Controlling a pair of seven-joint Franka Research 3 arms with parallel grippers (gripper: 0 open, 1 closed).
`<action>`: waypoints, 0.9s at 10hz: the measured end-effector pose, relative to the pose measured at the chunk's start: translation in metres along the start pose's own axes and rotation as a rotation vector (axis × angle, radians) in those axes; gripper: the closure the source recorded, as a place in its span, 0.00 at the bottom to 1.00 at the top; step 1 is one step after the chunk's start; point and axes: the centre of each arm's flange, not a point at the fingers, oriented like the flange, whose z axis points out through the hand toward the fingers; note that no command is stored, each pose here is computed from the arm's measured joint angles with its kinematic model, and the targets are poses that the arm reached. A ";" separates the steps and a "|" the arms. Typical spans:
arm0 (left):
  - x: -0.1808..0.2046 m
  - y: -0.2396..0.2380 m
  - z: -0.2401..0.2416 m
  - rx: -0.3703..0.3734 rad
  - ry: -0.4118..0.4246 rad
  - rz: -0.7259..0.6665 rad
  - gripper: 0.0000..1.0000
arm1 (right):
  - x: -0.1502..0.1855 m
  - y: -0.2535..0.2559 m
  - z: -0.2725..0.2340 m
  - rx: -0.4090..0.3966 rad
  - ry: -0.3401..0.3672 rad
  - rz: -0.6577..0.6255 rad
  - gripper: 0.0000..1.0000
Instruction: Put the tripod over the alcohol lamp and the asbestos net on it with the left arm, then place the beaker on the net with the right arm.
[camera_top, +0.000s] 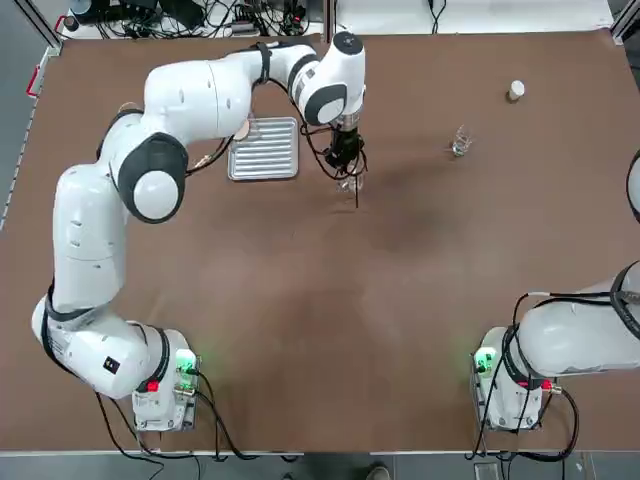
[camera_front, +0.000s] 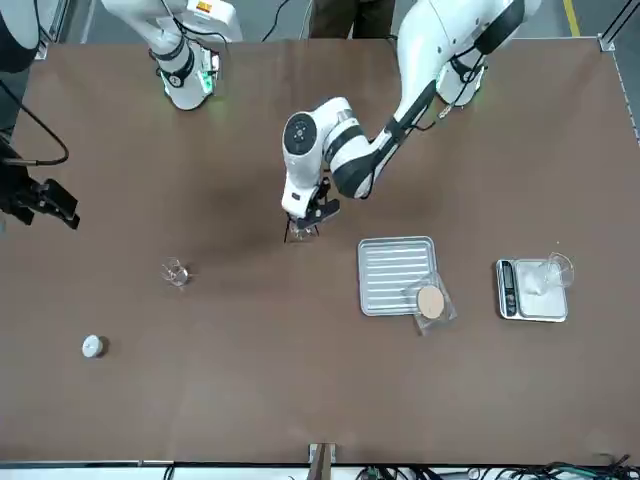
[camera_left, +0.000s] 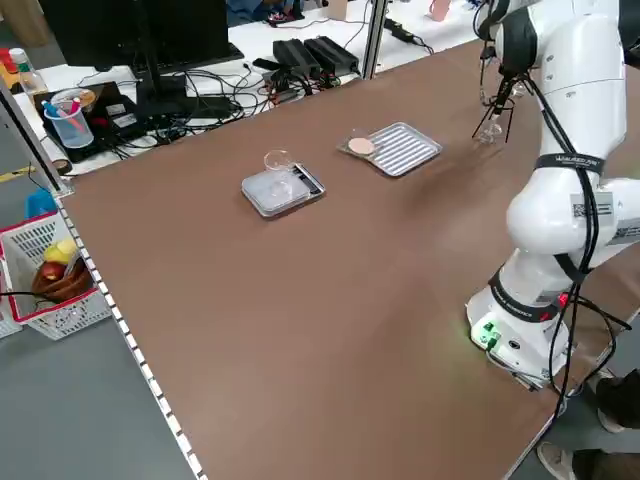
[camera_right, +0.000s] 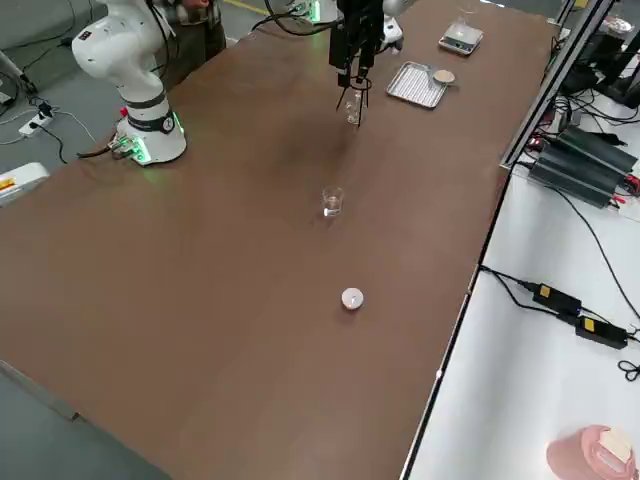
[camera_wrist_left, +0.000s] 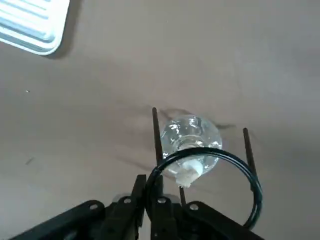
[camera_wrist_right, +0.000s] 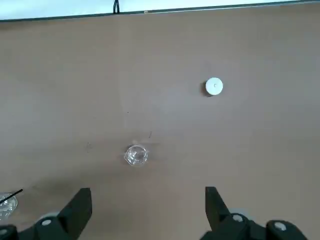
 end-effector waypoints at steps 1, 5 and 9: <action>0.000 0.000 0.004 0.001 -0.003 0.000 0.92 | 0.000 0.001 0.000 0.000 0.002 0.000 0.00; -0.001 0.001 0.013 0.008 -0.012 0.001 0.92 | 0.001 0.002 -0.001 0.000 0.008 0.001 0.00; 0.001 0.002 0.009 -0.001 -0.010 -0.002 0.63 | 0.001 0.002 -0.001 0.001 0.011 0.000 0.00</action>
